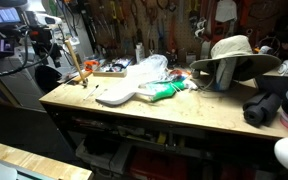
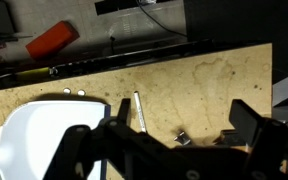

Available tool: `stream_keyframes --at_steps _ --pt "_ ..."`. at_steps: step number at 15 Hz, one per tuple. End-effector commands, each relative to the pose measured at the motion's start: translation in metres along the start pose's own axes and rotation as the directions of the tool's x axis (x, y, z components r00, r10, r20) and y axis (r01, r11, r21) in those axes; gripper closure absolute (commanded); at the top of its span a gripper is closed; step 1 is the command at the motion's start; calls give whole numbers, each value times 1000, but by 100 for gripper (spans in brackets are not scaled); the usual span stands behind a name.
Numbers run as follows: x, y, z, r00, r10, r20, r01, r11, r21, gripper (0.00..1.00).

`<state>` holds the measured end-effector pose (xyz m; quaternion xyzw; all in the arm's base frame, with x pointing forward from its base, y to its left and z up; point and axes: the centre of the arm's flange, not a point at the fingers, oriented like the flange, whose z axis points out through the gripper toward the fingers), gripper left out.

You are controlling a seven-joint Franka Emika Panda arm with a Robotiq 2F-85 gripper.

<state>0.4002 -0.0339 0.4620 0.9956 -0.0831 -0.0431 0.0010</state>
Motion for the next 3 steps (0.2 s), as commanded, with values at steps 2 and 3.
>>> stream_keyframes --at_steps 2,3 --pt "3 4 0 1000 8 3 -8 1000 4 0" --pt "4 5 2 1000 11 6 -11 1000 5 0"
